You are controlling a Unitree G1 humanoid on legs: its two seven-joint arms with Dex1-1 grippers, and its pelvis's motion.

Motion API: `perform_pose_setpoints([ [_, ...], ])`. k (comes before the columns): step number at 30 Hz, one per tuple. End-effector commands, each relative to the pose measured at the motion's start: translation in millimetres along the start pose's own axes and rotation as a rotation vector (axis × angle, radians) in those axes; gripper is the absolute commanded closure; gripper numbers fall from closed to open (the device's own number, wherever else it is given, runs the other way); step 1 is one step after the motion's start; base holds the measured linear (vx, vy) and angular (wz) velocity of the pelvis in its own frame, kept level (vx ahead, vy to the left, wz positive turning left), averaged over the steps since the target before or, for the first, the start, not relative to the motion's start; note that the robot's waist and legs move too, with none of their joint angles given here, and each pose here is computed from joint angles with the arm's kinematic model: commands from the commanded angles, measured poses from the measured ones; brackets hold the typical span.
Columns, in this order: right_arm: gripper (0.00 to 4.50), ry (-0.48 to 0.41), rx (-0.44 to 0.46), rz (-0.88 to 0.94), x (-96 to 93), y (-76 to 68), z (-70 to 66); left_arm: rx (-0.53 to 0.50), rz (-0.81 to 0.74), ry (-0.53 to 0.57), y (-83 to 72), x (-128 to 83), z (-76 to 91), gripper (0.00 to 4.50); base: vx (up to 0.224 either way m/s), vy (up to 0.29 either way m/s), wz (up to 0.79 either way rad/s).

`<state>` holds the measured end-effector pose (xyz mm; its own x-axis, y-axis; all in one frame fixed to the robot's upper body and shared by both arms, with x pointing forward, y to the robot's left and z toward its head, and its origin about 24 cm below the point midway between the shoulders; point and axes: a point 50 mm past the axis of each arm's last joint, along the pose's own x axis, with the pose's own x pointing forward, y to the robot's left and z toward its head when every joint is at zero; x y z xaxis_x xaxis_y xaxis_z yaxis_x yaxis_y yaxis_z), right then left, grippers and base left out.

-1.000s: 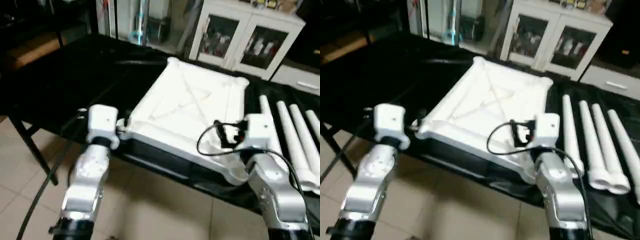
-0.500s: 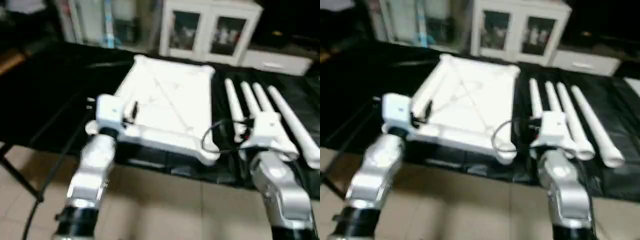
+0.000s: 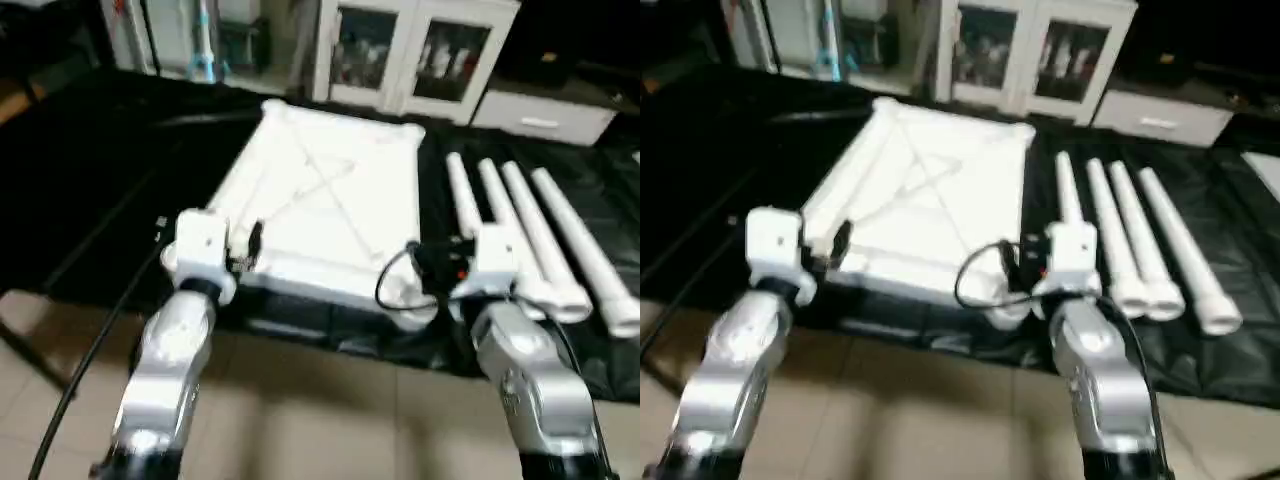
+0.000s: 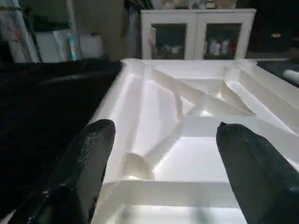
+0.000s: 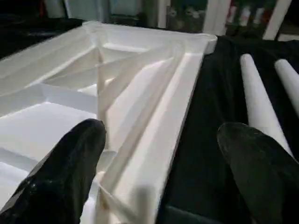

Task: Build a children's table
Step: Move to table

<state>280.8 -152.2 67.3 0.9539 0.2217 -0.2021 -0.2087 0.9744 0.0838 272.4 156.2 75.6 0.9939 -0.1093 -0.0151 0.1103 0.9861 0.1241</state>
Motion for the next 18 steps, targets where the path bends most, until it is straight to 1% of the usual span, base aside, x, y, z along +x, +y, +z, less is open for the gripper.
perform_pose_setpoints([
  [1, 0.30, 0.036, -0.028, -0.004, 0.3, -7.4, -7.0, 0.002, -0.054, -0.011, -16.7, -2, 5.1, 0.60, 0.143, -0.023, -0.64],
  [3, 0.30, 0.029, -0.037, -0.005, 1.6, -8.1, -4.9, 0.011, -0.068, 0.001, -20.1, -5, 2.5, 0.60, 0.146, -0.007, -0.31],
  [4, 0.30, 0.019, -0.036, -0.007, 2.3, -8.6, -1.9, 0.011, -0.075, 0.006, -21.7, -6, 1.9, 0.60, 0.141, -0.004, -0.17],
  [5, 0.30, -0.012, -0.020, -0.006, 2.8, -8.8, 4.2, -0.008, -0.095, 0.016, -25.3, -5, -0.1, 0.60, 0.155, 0.012, -0.05],
  [6, 0.30, -0.016, -0.022, -0.025, 1.8, -9.2, 4.4, -0.014, -0.105, 0.020, -26.2, -2, -0.7, 0.60, 0.160, 0.039, 0.08],
  [8, 0.30, -0.040, 0.009, -0.047, 0.2, -8.5, 8.3, -0.010, -0.133, -0.005, -28.4, 3, 6.6, 0.60, 0.156, 0.052, 0.09],
  [10, 0.30, -0.052, 0.042, -0.028, -0.9, -2.6, 6.7, 0.026, -0.142, -0.009, -26.8, 4, 8.6, 0.60, 0.174, 0.039, 0.05],
  [11, 0.30, -0.048, 0.032, -0.022, -0.8, 0.1, 3.1, 0.036, -0.132, -0.009, -23.8, 4, 8.6, 0.60, 0.188, 0.012, 0.14],
  [13, 0.30, -0.039, 0.014, -0.026, -1.2, 0.9, -2.8, 0.043, -0.122, -0.008, -21.1, 5, 7.6, 0.60, 0.171, 0.012, 0.18],
  [15, 0.30, -0.048, 0.043, -0.049, -2.1, 0.4, -0.7, 0.070, -0.127, -0.022, -19.0, 7, 11.2, 0.60, 0.171, 0.003, 0.17],
  [16, 0.30, -0.048, 0.043, -0.049, -2.1, 0.4, -0.7, 0.070, -0.127, -0.022, -19.0, 7, 11.2, 0.60, 0.173, 0.010, 0.21],
  [18, 0.30, -0.068, 0.059, -0.051, -3.8, 1.4, 3.8, 0.072, -0.140, -0.034, -18.5, 7, 15.1, 0.60, 0.157, 0.058, 0.07],
])
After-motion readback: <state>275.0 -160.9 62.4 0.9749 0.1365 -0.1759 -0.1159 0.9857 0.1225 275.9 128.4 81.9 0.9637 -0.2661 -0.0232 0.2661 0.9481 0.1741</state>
